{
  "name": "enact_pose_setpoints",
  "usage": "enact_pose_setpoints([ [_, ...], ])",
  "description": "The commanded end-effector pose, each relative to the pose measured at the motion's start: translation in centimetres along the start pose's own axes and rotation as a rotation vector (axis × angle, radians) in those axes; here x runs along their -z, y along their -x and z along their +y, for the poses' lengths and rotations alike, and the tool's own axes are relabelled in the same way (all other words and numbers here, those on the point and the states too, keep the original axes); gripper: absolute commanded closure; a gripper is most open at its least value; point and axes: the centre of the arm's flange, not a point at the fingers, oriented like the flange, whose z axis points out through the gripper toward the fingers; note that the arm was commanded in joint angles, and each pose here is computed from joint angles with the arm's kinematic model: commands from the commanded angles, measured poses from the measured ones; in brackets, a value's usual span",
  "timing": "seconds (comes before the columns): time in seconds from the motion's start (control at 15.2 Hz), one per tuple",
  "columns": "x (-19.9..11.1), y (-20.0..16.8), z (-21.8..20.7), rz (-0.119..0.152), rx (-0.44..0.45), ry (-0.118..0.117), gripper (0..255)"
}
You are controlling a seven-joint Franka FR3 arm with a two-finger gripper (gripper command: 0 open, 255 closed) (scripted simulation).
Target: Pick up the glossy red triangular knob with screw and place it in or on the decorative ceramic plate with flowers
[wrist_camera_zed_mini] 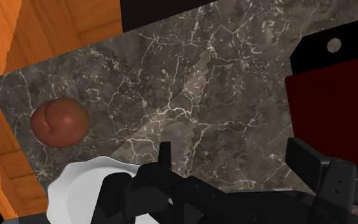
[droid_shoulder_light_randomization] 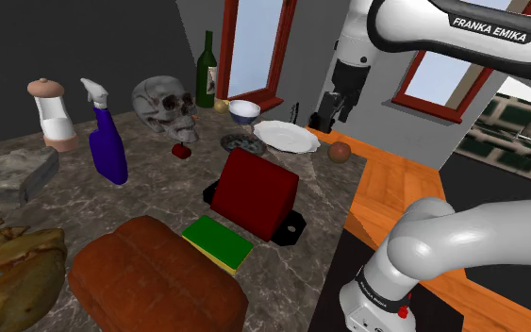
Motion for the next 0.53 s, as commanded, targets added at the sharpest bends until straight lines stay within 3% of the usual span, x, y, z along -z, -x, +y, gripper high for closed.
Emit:
enact_pose_setpoints([
  [0.0, 0.0, 0.0, 0.0, 0.0, 0.0, 0.0, 0],
  [0.46, -2.7, -6.9, -5.5, 0.006, 0.013, 0.009, 0],
])
